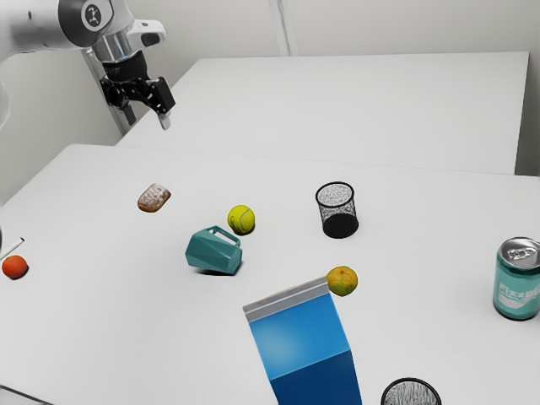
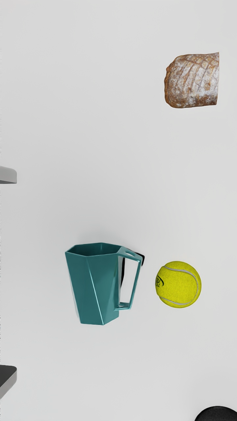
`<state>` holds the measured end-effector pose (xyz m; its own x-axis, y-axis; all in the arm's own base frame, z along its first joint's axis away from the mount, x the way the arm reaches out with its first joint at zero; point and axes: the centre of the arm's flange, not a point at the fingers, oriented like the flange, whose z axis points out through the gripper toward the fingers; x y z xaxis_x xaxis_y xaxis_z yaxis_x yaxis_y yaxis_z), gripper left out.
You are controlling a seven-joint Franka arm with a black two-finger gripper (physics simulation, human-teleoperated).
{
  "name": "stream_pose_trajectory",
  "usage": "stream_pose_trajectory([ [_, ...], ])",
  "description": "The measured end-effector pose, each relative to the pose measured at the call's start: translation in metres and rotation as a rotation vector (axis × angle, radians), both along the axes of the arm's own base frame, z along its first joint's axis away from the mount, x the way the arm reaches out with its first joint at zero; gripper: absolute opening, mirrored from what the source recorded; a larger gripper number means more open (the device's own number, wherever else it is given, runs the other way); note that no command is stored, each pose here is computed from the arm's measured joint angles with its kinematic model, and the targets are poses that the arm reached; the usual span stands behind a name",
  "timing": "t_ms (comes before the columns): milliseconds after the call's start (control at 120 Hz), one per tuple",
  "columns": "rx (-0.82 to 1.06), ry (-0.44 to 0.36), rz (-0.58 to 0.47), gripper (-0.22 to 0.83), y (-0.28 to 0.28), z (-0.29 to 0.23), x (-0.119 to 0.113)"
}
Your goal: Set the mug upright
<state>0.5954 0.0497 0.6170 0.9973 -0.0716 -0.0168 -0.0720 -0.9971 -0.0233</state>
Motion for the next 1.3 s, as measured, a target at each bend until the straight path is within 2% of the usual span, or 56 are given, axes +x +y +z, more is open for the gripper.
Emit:
stream_pose_trajectory([
  [200, -0.004, 0.011, -0.005, 0.62, 0.0, -0.003, -0.001],
  [350, -0.039, 0.054, 0.0, 0.61, 0.002, -0.023, -0.004],
  [517, -0.269, 0.135, 0.122, 0.62, 0.065, -0.079, -0.024],
  [683, -0.501, 0.188, 0.147, 0.62, 0.077, -0.156, -0.045],
  [783, -0.59, 0.156, 0.14, 0.62, 0.077, -0.189, -0.049],
  [1125, -0.747, 0.051, 0.097, 0.61, 0.073, -0.286, -0.017],
  [1300, -0.808, 0.056, 0.102, 0.62, 0.064, -0.323, -0.023],
])
